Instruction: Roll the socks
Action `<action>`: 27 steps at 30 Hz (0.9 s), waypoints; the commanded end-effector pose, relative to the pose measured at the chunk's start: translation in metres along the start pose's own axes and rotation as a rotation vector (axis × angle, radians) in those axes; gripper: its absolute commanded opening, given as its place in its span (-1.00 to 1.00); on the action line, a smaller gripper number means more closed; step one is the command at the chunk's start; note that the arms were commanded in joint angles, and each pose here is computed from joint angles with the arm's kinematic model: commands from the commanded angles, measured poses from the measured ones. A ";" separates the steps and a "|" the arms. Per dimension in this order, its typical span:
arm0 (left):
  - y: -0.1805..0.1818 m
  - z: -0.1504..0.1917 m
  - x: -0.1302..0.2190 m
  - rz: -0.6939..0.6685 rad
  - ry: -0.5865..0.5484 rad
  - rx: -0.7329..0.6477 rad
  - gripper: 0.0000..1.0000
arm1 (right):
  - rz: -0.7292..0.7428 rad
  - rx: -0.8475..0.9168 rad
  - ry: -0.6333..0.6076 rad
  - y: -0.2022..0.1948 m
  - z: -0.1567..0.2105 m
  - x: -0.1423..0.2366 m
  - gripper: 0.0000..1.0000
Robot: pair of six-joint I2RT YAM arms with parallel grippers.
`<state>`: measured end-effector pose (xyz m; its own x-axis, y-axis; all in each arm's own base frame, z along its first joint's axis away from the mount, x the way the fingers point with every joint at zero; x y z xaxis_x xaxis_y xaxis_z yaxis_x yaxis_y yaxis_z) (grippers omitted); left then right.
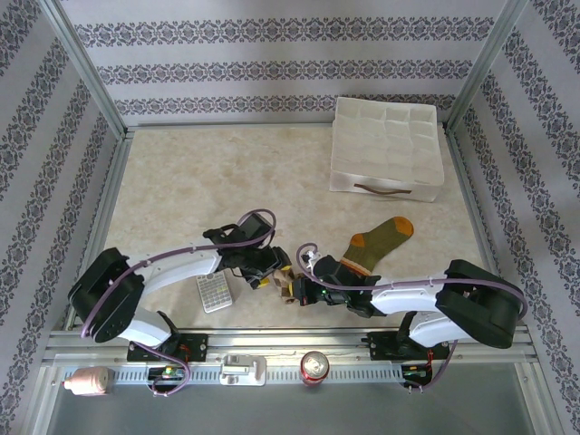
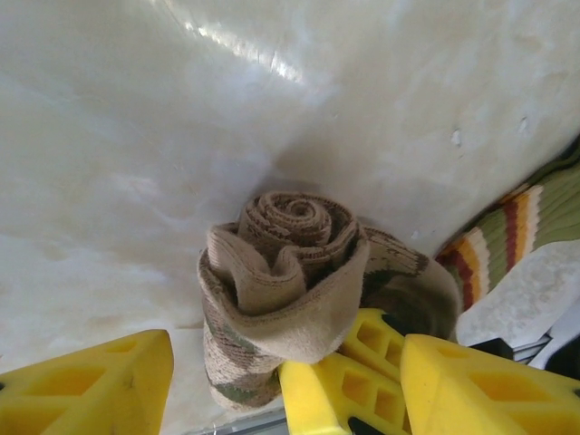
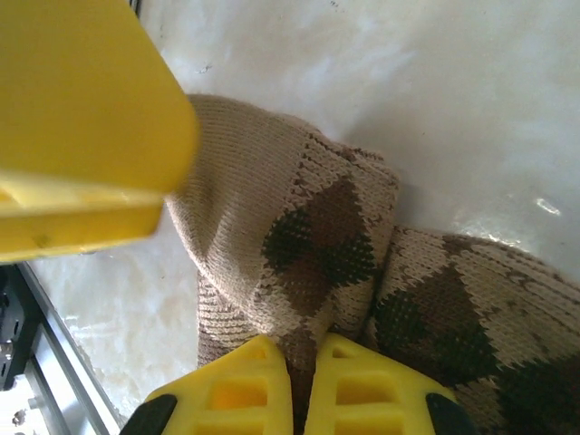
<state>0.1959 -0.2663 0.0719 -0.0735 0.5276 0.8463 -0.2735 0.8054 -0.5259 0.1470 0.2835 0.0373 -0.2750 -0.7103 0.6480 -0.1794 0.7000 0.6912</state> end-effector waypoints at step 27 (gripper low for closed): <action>0.058 -0.012 0.009 -0.168 -0.183 0.255 -1.00 | -0.222 0.390 0.298 0.032 -0.078 -0.040 -0.19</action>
<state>0.2143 -0.2195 0.0518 -0.2647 0.3723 0.8896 -0.4605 0.7617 -0.4558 0.2117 0.3337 0.0467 0.0787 -0.7982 0.5973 -0.4381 0.5105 0.7399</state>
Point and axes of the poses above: each hand's point on the last joint's axis, 136 mm out from that joint toward the fingers, its own x axis back along the fingers, its own y axis along the line the jaws close on, z = x × y, the point moved 1 cm from there along x, back along the fingers, and after that the axes turned 10 degrees about -x, right-handed, at the moved point
